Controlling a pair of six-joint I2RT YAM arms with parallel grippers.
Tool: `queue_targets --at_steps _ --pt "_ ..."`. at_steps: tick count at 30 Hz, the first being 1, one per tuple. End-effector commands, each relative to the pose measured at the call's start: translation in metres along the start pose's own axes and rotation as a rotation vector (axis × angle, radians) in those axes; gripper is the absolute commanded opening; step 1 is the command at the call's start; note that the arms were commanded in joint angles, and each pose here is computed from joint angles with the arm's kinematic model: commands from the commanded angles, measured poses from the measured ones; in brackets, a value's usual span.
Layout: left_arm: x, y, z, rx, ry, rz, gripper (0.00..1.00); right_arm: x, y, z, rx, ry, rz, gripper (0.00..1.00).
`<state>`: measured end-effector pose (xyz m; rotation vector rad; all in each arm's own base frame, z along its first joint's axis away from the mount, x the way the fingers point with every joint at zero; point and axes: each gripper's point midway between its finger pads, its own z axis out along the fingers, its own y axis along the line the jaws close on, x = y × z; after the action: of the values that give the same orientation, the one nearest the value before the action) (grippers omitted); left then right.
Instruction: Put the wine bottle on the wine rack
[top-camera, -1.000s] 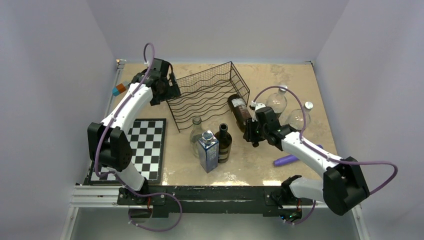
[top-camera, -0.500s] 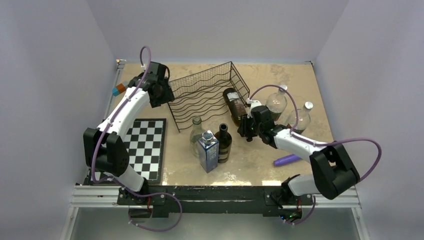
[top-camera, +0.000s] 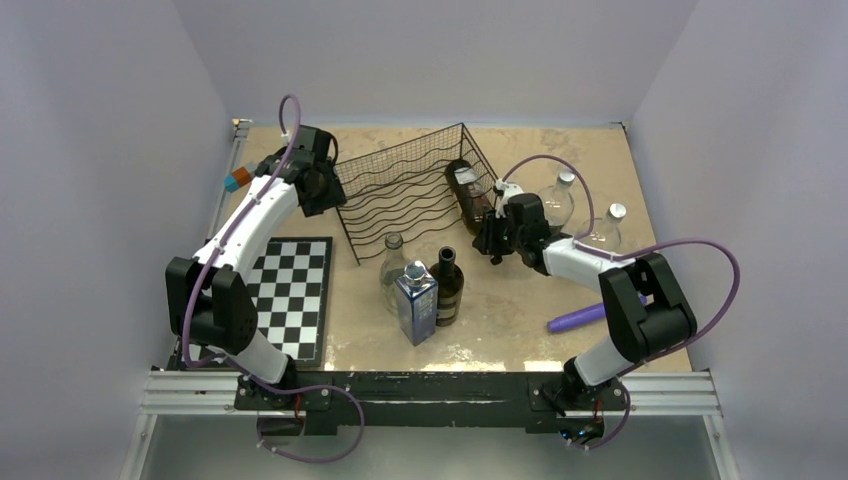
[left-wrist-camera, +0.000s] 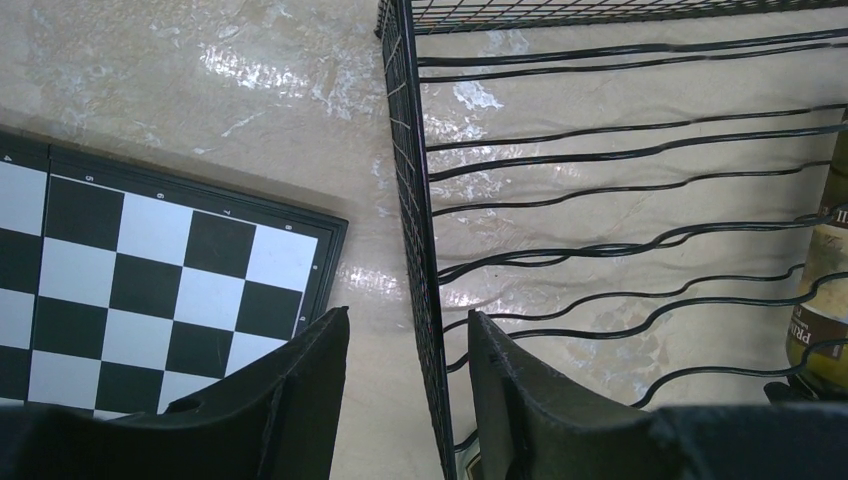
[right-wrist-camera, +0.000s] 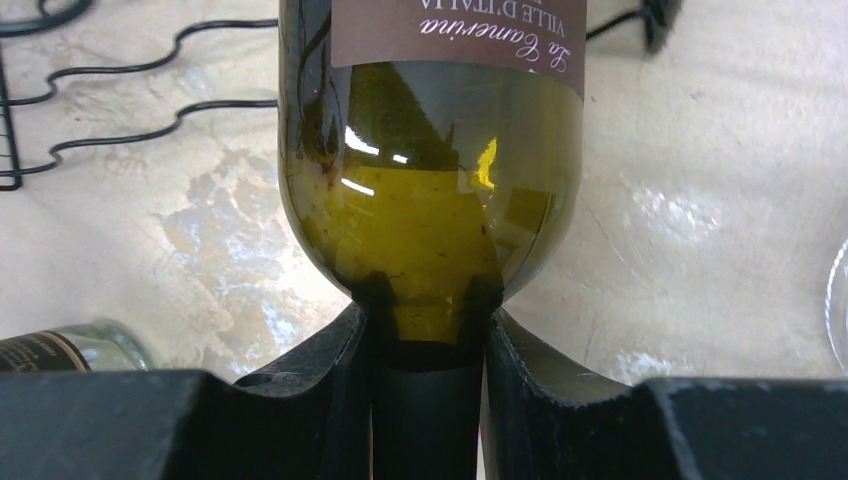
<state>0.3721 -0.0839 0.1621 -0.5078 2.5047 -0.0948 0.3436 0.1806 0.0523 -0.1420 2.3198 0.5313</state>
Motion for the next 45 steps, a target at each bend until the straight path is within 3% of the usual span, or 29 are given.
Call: queue_targets --at_steps 1,20,29,30,34,36,45 --pt "-0.005 -0.003 -0.009 0.037 -0.017 -0.009 0.52 -0.083 0.041 -0.009 -0.146 -0.234 -0.109 0.00" --pt "-0.016 -0.010 -0.029 0.088 -0.048 0.018 0.52 -0.107 0.044 0.030 -0.169 -0.208 -0.028 0.00" --pt "-0.026 -0.015 -0.034 0.107 -0.078 0.046 0.53 -0.103 0.031 0.036 -0.085 -0.087 -0.024 0.00" --pt "-0.027 -0.016 -0.034 0.109 -0.078 0.046 0.53 -0.101 0.030 0.038 -0.083 -0.075 -0.024 0.02" --pt "-0.029 -0.018 -0.035 0.115 -0.079 0.044 0.53 -0.096 0.024 0.040 -0.041 -0.020 0.008 0.32" --pt "-0.030 -0.019 -0.037 0.116 -0.075 0.043 0.54 -0.096 0.023 0.039 -0.033 -0.007 0.022 0.42" --pt "-0.037 -0.024 -0.043 0.130 -0.087 0.040 0.54 -0.092 0.012 0.032 0.038 0.014 0.039 0.70"
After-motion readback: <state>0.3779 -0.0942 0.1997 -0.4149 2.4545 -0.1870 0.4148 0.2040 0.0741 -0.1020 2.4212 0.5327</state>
